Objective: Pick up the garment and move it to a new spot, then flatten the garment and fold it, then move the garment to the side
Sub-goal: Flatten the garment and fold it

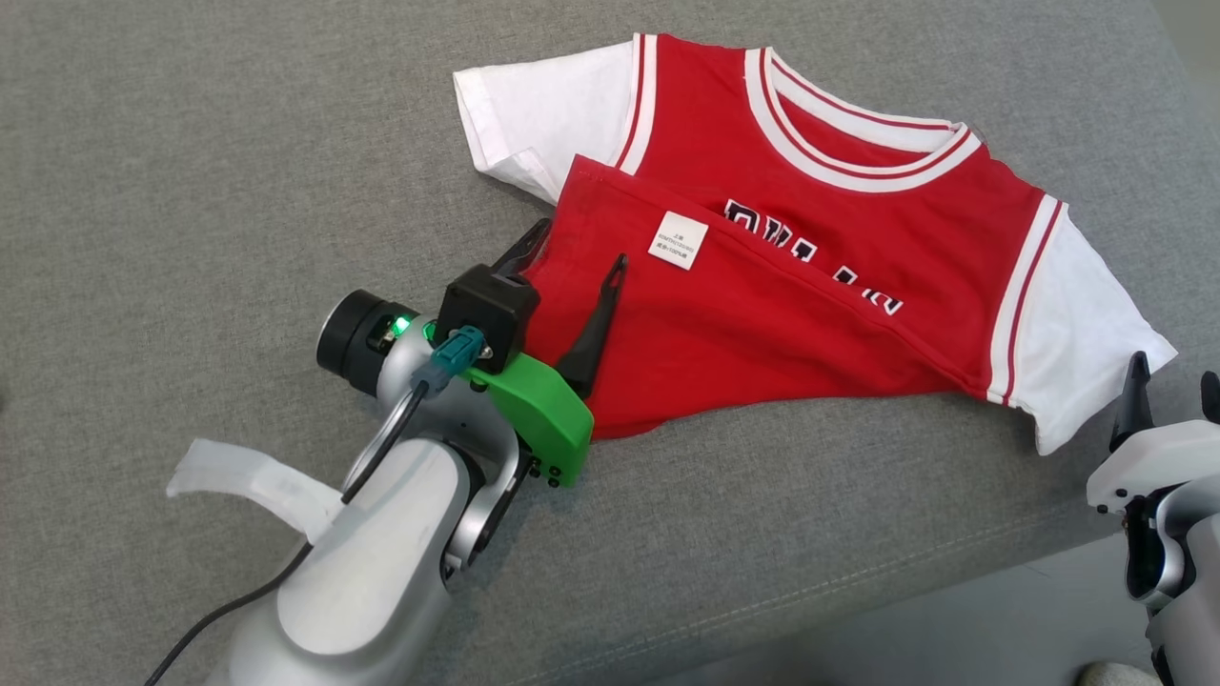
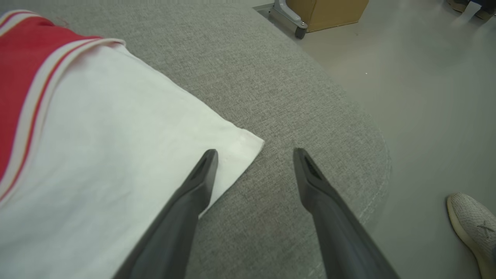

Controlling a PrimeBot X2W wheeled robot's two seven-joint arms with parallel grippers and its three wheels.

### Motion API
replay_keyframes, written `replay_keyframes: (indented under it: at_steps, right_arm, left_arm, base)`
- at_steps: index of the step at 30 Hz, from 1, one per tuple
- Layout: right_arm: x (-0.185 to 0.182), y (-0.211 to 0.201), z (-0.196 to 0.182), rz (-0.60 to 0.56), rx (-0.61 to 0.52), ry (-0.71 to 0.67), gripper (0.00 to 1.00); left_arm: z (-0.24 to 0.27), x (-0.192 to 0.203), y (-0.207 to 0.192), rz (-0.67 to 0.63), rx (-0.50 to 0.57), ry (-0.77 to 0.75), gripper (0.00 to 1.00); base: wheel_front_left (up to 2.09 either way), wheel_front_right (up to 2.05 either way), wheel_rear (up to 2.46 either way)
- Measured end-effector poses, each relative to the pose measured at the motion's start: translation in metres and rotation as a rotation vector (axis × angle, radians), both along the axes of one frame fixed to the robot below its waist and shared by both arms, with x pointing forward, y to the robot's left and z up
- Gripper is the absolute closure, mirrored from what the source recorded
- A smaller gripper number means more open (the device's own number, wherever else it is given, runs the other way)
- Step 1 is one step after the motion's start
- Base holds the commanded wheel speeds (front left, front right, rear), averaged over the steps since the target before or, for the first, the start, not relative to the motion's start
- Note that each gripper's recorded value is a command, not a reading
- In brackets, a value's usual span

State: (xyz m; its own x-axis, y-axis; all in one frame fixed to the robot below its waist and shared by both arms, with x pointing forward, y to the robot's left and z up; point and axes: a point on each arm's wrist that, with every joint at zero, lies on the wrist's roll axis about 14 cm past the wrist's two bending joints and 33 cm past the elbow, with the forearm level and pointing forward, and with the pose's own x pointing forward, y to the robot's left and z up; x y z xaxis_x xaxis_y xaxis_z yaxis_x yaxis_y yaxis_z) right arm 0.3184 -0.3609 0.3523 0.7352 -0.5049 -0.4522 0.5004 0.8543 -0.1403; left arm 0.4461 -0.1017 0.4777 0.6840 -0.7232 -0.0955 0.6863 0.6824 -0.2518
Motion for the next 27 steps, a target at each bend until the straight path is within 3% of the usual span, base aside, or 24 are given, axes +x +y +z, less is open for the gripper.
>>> replay_keyframes:
  at_steps: [2, 3, 5, 7, 11, 12, 20, 27]
  right_arm:
    - [0.002, -0.001, 0.001, -0.002, -0.001, -0.005, 0.0]
    - [0.002, -0.001, 0.001, -0.002, 0.0, -0.005, 0.08]
    - [0.003, -0.001, 0.001, -0.001, 0.004, -0.007, 0.51]
    - [0.006, -0.001, 0.001, 0.0, 0.008, -0.012, 0.57]
    - [0.004, 0.0, -0.001, -0.002, 0.016, -0.007, 0.87]
    - [0.004, 0.001, -0.001, 0.001, 0.021, -0.007, 1.0]
    - [0.014, 0.006, 0.0, 0.013, 0.04, -0.028, 1.0]
    - [0.011, 0.006, -0.002, 0.014, 0.039, -0.018, 1.0]
  left_arm:
    - [-0.002, -0.001, 0.0, -0.003, 0.006, 0.004, 0.0]
    - [-0.004, -0.001, -0.001, -0.004, 0.011, 0.009, 0.0]
    - [-0.006, 0.0, -0.001, -0.007, 0.019, 0.015, 0.0]
    - [-0.004, 0.001, -0.002, -0.009, 0.02, 0.009, 0.0]
    - [0.004, 0.007, -0.005, -0.019, 0.012, -0.008, 0.0]
    - [0.005, 0.008, -0.006, -0.021, 0.01, -0.006, 0.0]
    - [-0.013, 0.007, -0.015, -0.066, 0.045, 0.078, 0.0]
    - [-0.008, 0.018, -0.024, -0.094, 0.07, 0.063, 0.0]
  base:
    - [0.0, 0.0, 0.0]
    - [0.0, 0.0, 0.0]
    - [0.0, 0.0, 0.0]
    - [0.0, 0.0, 0.0]
    - [0.0, 0.0, 0.0]
    - [0.0, 0.0, 0.0]
    - [0.0, 0.0, 0.0]
    - [0.0, 0.0, 0.0]
